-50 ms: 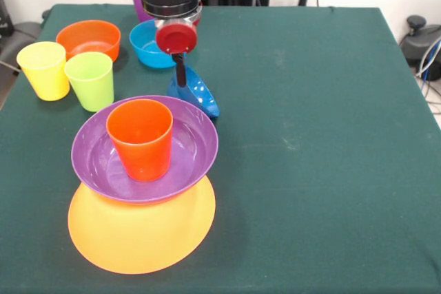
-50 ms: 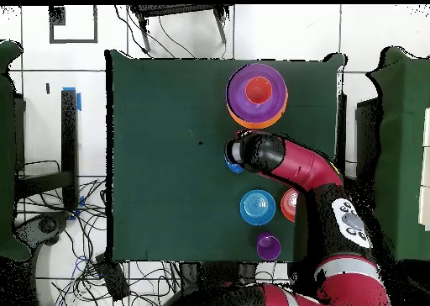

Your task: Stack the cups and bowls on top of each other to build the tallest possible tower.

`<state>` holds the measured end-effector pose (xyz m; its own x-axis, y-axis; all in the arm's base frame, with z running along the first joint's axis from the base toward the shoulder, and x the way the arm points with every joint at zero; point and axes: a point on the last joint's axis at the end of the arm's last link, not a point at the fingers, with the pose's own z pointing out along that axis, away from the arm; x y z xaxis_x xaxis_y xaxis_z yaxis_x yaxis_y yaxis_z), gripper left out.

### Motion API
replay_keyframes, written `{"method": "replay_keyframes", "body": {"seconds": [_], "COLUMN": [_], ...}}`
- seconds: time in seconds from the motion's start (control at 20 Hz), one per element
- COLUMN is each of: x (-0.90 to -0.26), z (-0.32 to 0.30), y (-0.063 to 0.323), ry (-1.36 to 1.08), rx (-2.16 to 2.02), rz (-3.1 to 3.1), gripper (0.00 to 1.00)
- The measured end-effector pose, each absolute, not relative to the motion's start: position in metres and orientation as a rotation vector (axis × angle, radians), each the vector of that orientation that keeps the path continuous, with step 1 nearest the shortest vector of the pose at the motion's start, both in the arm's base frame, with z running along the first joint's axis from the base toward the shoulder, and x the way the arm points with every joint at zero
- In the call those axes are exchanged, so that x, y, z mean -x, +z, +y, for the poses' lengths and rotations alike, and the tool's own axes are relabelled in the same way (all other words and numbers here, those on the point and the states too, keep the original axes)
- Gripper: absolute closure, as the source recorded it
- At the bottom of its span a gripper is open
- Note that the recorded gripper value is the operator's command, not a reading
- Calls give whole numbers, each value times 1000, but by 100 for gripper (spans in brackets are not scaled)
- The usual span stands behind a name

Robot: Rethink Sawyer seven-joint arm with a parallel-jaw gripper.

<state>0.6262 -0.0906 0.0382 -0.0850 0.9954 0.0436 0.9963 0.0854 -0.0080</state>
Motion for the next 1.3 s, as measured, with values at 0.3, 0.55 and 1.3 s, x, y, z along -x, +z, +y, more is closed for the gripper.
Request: {"method": "replay_keyframes", "body": {"seconds": [0.3,0.55,1.3], "x": [-623,-623,-629], "z": [-94,-96,-116], "y": [33,33,11], "ry": [-16,-11,9], "rx": [2086,2086,2223], "rz": [-2301,-2305,-2509], "gripper": [0,0,0]}}
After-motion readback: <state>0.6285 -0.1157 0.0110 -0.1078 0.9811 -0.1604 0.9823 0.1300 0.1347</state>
